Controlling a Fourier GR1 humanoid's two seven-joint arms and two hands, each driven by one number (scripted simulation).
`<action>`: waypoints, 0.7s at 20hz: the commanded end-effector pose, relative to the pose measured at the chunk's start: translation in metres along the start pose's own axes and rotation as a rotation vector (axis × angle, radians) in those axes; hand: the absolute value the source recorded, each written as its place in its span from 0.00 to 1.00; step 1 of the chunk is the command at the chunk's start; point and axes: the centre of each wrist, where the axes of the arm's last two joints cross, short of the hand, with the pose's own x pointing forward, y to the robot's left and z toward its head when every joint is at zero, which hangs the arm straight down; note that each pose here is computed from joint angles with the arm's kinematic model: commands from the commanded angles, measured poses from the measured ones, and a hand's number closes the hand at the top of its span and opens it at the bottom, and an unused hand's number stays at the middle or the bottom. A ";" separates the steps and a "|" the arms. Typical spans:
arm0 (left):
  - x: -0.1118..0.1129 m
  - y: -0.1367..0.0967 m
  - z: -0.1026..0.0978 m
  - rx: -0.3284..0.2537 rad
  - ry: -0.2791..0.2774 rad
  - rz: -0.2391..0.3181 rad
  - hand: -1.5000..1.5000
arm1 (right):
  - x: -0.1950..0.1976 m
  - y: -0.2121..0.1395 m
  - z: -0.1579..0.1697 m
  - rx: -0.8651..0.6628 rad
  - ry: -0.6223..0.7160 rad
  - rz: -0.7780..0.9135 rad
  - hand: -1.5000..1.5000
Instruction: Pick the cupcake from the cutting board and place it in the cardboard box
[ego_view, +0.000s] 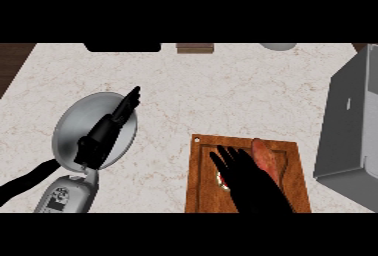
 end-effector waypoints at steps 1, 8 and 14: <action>0.006 0.000 0.002 -0.003 -0.013 -0.003 0.50 | -0.011 0.012 0.000 0.046 0.001 0.017 0.00; -0.008 -0.008 0.005 -0.005 -0.012 -0.013 0.50 | -0.011 0.037 -0.022 0.072 0.038 0.049 0.00; -0.002 -0.001 0.000 -0.007 0.006 0.000 0.50 | 0.011 0.043 -0.010 0.084 0.021 0.040 0.00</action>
